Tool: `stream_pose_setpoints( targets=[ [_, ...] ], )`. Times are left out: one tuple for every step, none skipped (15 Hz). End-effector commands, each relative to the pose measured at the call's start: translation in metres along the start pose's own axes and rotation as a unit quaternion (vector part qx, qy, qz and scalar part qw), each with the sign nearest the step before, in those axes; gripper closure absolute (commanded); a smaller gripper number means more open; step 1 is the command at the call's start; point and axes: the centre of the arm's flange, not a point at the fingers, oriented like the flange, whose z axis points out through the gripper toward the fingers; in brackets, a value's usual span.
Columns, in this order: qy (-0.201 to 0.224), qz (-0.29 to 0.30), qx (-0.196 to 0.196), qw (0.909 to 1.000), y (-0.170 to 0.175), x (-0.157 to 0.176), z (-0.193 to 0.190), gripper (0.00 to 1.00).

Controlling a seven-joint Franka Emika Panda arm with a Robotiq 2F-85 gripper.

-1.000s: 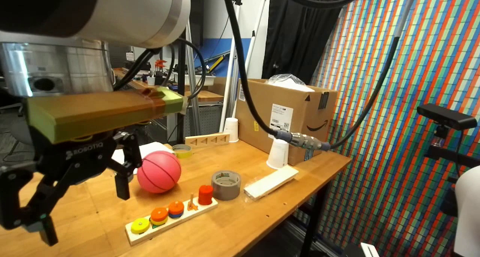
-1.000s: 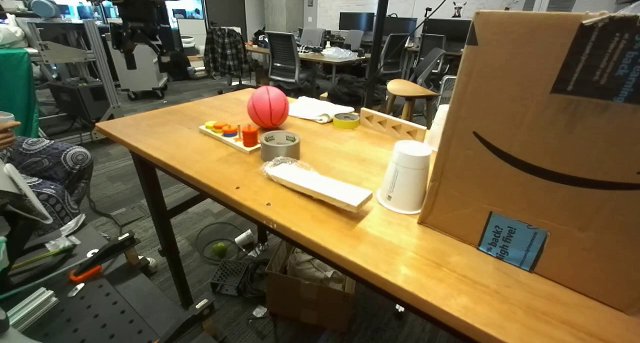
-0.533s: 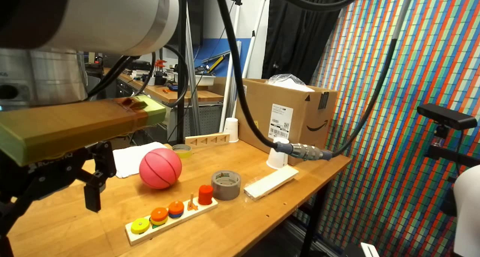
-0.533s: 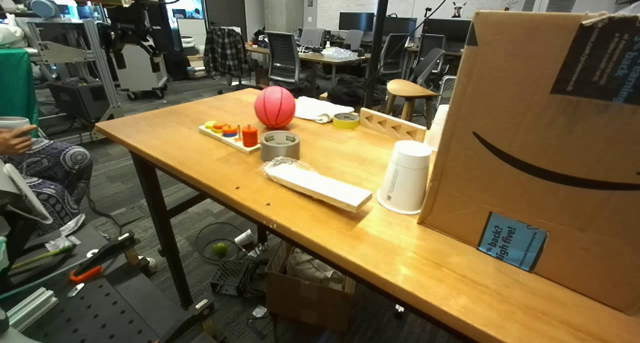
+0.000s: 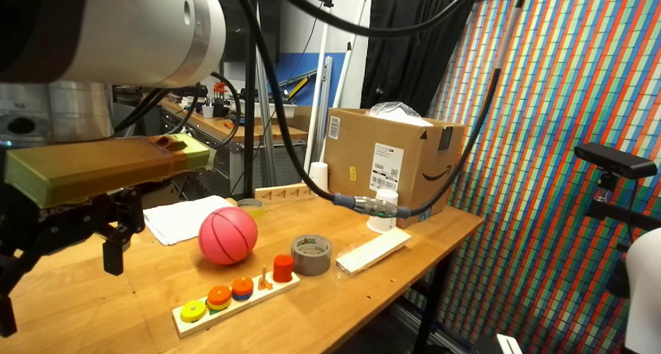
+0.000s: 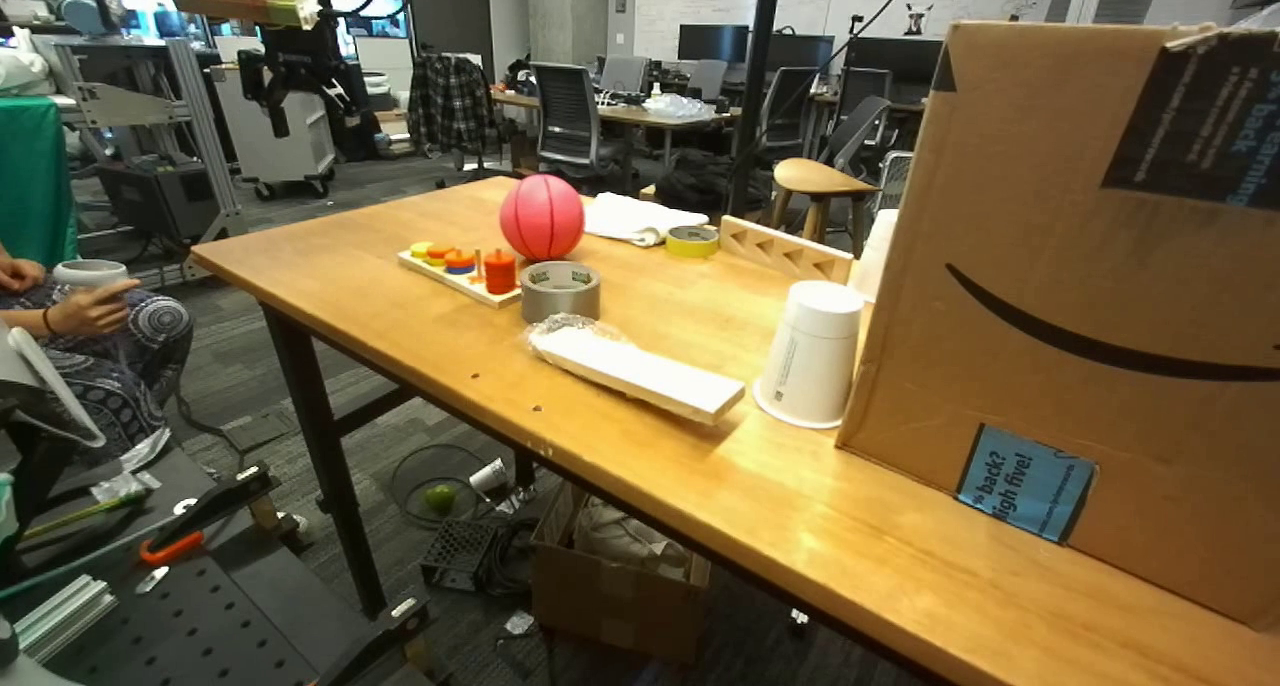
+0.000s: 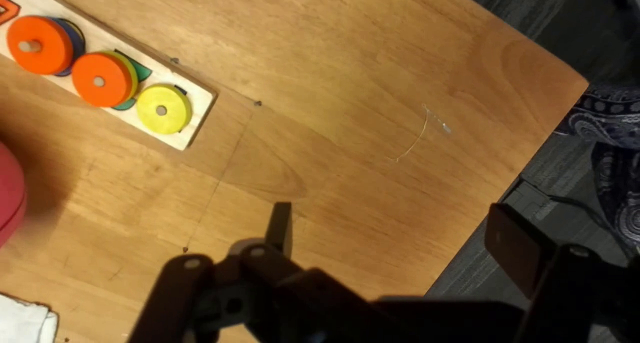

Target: Push the basketball to the right side of the table

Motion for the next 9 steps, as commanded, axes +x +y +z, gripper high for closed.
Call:
stream_pose_setpoints(
  targets=[
    [0.010,-0.002,0.008,0.9999,0.019,0.052,-0.003,0.00],
    [0.013,0.004,0.010,0.9999,0.027,0.063,0.001,0.00],
    [0.011,0.010,0.015,0.9998,0.035,0.070,0.005,0.00],
    [0.008,0.016,0.017,0.9997,0.043,0.076,0.010,0.00],
    [0.002,0.027,0.015,0.9995,0.054,0.080,0.018,0.00],
    [-0.008,0.041,0.014,0.9990,0.066,0.081,0.026,0.00],
    [-0.018,0.053,0.013,0.9984,0.076,0.078,0.032,0.00],
    [-0.029,0.065,0.012,0.9974,0.089,0.075,0.042,0.00],
    [-0.040,0.080,0.012,0.9960,0.103,0.072,0.051,0.00]
  ],
)
